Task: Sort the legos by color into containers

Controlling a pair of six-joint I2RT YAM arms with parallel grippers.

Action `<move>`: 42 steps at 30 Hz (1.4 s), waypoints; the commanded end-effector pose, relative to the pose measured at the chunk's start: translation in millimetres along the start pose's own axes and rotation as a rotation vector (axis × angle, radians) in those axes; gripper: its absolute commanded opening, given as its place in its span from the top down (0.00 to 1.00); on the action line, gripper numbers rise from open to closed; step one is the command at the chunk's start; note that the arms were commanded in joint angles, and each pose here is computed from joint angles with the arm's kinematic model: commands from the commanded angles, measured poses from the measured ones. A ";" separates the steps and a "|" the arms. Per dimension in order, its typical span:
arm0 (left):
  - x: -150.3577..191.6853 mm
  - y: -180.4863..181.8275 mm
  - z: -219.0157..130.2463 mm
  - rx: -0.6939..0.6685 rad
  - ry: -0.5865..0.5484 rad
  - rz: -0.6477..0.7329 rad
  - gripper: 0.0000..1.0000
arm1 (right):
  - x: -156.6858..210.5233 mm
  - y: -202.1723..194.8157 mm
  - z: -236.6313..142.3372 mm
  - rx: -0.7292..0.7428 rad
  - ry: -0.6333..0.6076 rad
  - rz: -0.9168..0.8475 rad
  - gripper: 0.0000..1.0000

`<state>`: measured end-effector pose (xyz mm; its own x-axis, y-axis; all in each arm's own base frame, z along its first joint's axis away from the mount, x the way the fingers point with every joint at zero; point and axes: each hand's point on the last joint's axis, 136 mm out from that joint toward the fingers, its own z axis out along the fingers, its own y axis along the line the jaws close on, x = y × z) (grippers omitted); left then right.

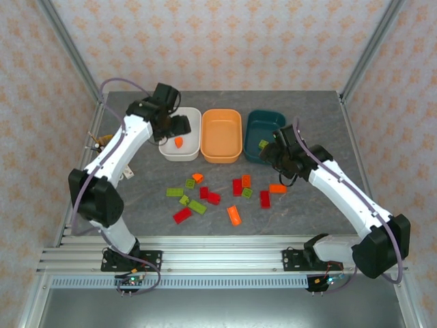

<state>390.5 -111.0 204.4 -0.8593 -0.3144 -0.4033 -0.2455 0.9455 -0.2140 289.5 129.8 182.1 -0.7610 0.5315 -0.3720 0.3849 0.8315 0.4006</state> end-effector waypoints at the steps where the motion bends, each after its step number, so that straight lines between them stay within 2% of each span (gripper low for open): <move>1: 39.9 6.1 -5.1 0.012 0.047 -0.027 0.24 | 20.7 -3.4 -4.9 0.015 0.074 -0.071 0.29; 7: 110.1 17.4 -18.8 0.075 0.068 -0.051 0.23 | 62.9 -6.8 -6.8 0.067 0.138 -0.215 0.30; 13: 154.1 20.8 -35.9 0.210 0.052 -0.081 0.16 | 74.8 -33.1 1.2 0.163 0.162 -0.266 0.29; 18: 176.0 21.8 -42.0 0.319 0.035 -0.098 0.13 | 106.6 -57.3 34.1 0.245 0.327 -0.395 0.29; 23: 186.3 14.1 -44.0 0.424 0.037 -0.129 0.10 | 112.8 -70.5 56.3 0.248 0.385 -0.403 0.31; 32: 191.7 16.1 -46.4 0.431 0.045 -0.118 0.08 | 120.1 -72.2 88.5 0.253 0.454 -0.399 0.37; 37: 191.3 15.2 -46.7 0.436 0.045 -0.124 0.08 | 121.3 -78.1 99.3 0.293 0.473 -0.403 0.45; 42: 191.9 15.0 -46.0 0.439 0.047 -0.132 0.08 | 121.3 -82.5 106.6 0.326 0.480 -0.418 0.59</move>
<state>200.8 -149.1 159.9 -0.8612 -0.4057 -0.3062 -0.1584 0.7867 -0.5967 213.0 145.2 15.1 -0.9948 0.1001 0.0202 0.1006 0.9945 0.0285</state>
